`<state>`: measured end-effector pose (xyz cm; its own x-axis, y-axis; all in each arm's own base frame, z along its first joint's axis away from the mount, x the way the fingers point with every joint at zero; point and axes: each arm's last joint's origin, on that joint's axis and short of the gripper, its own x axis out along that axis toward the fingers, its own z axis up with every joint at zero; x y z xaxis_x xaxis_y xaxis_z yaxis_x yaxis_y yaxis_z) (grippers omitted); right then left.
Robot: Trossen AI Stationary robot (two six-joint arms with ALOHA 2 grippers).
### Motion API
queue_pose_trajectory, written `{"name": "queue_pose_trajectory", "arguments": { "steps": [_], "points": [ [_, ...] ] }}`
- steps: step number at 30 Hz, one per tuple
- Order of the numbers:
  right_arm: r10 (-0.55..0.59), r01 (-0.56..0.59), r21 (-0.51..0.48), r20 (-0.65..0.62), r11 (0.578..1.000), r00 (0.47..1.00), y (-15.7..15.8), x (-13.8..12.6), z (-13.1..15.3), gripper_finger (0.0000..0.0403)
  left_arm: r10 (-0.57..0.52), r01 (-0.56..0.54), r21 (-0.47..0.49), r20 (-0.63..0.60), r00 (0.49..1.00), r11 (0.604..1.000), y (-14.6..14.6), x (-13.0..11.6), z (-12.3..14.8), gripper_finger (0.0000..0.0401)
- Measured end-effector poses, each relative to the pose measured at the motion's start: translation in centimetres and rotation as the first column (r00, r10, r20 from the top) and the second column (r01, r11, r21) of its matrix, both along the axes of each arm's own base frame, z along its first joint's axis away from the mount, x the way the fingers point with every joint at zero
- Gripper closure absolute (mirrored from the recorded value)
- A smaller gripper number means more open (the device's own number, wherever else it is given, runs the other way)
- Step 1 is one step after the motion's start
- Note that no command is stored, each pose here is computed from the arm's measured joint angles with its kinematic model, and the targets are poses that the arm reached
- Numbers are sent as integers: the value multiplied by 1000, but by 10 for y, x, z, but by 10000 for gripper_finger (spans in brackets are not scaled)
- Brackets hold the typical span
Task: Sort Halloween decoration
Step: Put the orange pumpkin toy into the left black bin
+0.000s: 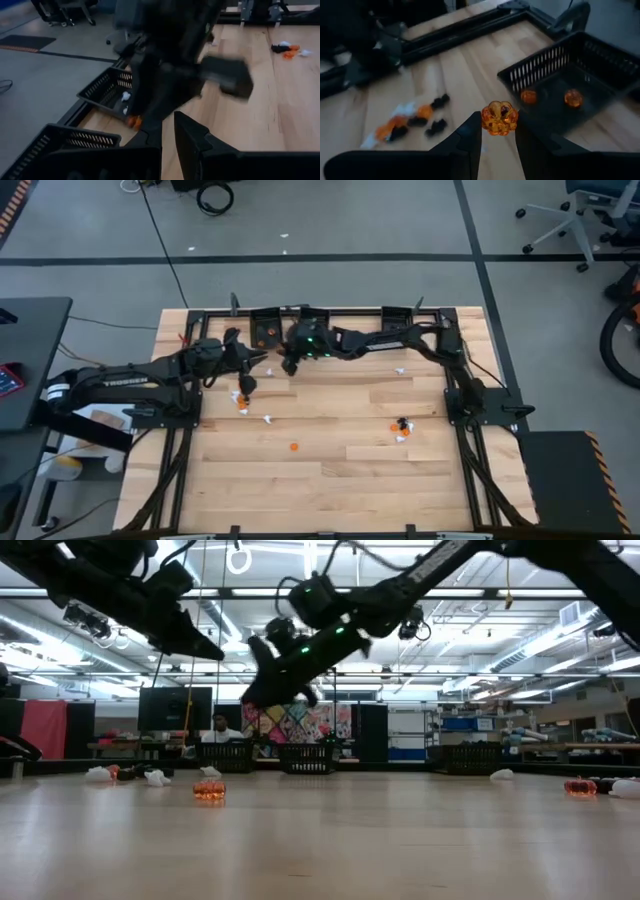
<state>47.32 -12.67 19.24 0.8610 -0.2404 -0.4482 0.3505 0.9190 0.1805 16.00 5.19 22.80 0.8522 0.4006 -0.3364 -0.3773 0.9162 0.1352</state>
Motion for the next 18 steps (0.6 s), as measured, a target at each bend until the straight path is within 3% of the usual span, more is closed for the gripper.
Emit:
{"name": "queue_pose_trajectory", "arguments": {
  "steps": [9, 18],
  "points": [
    [-87, 89, -58, 40, 994, 995, -17, 43, -19, 293, 18, -18, 6, -15, 1000, 1000, 0, -3, 0, 374],
    [-210, 215, -111, 53, 970, 976, -32, 60, -39, 293, 23, -23, 8, -16, 1000, 1000, 0, -3, 0, 374]
  ]
}}
